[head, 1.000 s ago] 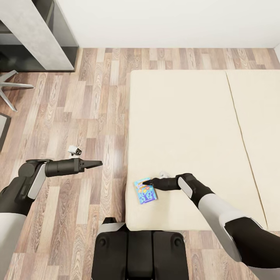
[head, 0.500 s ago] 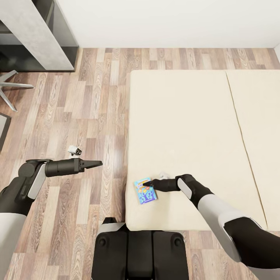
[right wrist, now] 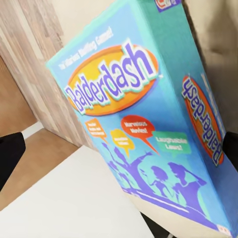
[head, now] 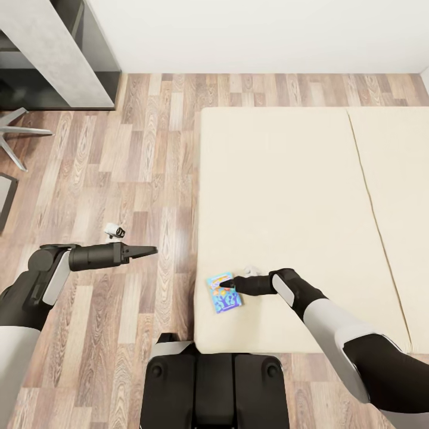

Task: Put all the toys in the child's room - the three board games (two on the bed and one on the table), the two jigsaw puzzles on the table, and the tennis ball on the table - inside the toy box on the table in the child's room.

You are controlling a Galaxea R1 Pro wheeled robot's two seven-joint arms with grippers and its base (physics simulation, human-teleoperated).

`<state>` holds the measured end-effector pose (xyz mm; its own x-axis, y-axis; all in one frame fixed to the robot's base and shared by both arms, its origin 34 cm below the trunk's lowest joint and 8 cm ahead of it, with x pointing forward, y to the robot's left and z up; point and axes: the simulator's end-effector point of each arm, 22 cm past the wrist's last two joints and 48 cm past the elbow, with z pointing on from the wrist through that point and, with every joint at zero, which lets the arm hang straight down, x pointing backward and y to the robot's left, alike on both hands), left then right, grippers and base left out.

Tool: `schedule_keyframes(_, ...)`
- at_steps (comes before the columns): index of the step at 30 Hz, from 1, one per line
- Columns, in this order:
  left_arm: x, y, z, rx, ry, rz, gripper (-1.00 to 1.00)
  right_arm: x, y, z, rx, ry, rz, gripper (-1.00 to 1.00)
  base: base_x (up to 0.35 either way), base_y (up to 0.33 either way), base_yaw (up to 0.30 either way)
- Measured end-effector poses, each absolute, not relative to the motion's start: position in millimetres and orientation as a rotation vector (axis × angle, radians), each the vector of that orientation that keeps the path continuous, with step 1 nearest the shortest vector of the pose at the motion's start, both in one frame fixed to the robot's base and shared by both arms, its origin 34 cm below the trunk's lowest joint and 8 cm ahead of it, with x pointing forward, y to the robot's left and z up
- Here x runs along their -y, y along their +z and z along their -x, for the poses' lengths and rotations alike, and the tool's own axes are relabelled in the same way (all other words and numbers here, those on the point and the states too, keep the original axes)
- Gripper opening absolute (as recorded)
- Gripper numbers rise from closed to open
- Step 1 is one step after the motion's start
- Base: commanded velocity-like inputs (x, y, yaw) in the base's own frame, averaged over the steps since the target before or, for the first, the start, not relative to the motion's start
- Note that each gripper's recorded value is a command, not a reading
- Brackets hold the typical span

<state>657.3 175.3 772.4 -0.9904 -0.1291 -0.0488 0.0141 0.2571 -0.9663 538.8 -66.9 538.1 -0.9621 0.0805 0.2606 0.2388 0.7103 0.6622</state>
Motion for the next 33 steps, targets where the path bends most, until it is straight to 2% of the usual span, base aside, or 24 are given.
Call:
schedule_keyframes(14,-175.3,772.5,-657.3,-2.395,-1.843,0.11,1.0,66.9,538.1,-538.6,2.704,-1.091,0.256,1.0,0.0,0.07,0.0)
schedule_keyframes(33,-180.9,771.5,-657.2,-2.407,-1.828,0.107,1.0,65.2,538.9,-538.5,2.7,-1.097,0.257,1.0,0.0,0.005,0.0)
